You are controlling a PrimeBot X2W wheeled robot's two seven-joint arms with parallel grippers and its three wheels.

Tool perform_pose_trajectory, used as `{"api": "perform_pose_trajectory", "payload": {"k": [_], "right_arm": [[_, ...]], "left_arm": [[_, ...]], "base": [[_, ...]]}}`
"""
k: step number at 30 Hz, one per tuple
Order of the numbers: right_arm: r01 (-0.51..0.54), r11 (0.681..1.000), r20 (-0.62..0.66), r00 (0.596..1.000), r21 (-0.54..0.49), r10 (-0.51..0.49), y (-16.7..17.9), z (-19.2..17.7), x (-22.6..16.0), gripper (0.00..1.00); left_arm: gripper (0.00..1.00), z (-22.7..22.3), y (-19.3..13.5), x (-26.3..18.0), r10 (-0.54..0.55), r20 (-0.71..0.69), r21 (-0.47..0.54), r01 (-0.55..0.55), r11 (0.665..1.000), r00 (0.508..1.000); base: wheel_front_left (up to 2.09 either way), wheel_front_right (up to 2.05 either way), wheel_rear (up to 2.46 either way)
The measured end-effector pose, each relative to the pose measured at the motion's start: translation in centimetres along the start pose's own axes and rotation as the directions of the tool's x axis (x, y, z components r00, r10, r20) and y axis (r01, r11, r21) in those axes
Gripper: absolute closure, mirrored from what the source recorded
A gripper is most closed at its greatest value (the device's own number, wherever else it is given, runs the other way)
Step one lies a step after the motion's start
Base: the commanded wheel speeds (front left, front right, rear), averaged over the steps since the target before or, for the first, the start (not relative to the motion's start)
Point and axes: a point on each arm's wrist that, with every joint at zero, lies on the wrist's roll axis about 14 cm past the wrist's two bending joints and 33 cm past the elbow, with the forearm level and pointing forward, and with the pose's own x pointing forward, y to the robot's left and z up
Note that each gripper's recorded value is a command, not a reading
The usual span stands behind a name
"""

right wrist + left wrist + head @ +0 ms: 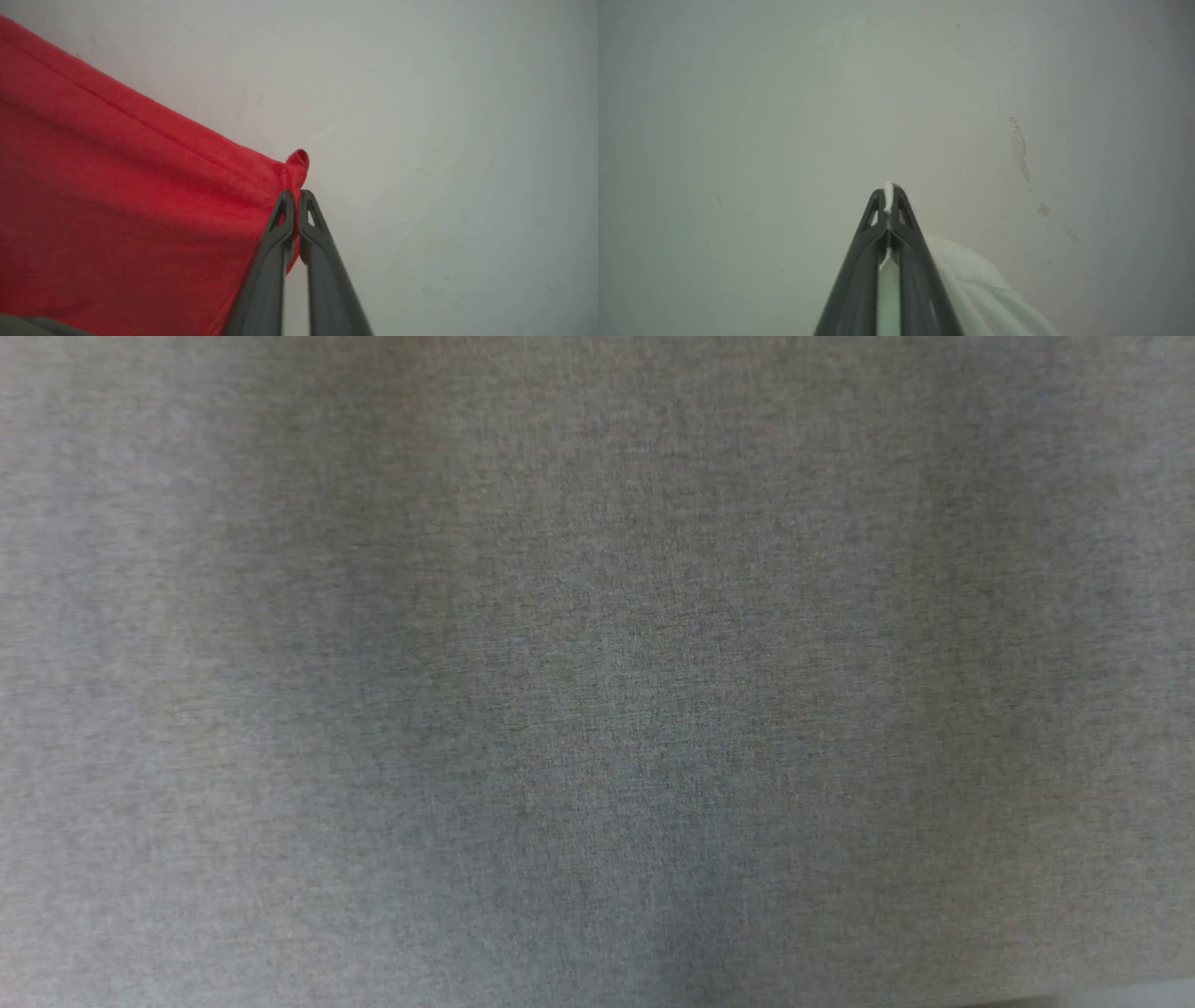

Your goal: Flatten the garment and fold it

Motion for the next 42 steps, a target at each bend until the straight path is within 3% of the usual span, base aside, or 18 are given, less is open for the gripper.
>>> {"api": "perform_pose_trajectory", "payload": {"k": [4,8,14,18,24,28,33,42], "right_arm": [[-0.042,0.999,-0.078,0.996,0.029,0.044,2.0,-4.5,-0.9,1.00],[-0.074,0.993,-0.190,0.978,0.094,0.091,3.9,-9.2,-3.5,1.00],[-0.099,0.976,-0.313,0.937,0.194,0.157,6.3,-13.1,-8.8,1.00],[-0.100,0.961,-0.381,0.904,0.257,0.196,7.6,-14.3,-13.0,1.00],[-0.091,0.945,-0.445,0.865,0.315,0.232,8.4,-14.3,-18.9,1.00],[-0.079,0.936,-0.460,0.855,0.343,0.240,8.6,-13.5,-21.9,1.00],[-0.072,0.934,-0.502,0.827,0.350,0.252,8.8,-13.3,-25.7,1.00],[-0.027,0.932,-0.631,0.728,0.363,0.267,9.6,-15.2,-33.2,1.00]], "left_arm": [[1.00,-5.6,1.2,-3.4,-0.002,-0.155,0.052,0.010,0.999,0.988],[1.00,-10.6,2.7,-8.8,0.007,-0.349,0.115,0.036,0.993,0.937],[1.00,-14.0,4.5,-17.9,0.047,-0.604,0.169,0.070,0.983,0.796],[1.00,-14.4,4.7,-25.0,0.054,-0.759,0.142,0.085,0.986,0.649],[1.00,-11.7,4.7,-35.5,0.058,-0.913,0.096,0.073,0.993,0.405],[1.00,-8.5,4.3,-40.7,0.048,-0.956,0.065,0.050,0.997,0.288],[1.00,-4.5,3.7,-45.6,0.066,-0.980,0.070,0.014,0.997,0.186],[1.00,0.6,3.2,-52.8,0.107,-0.992,0.101,-0.092,0.991,0.068]], "base": [[0.00,0.00,0.00],[0.00,0.00,0.00],[0.00,0.00,0.00],[0.00,0.00,0.00],[0.00,0.00,0.00],[0.00,0.00,0.00],[0.00,0.00,0.00],[0.00,0.00,0.00]]}}
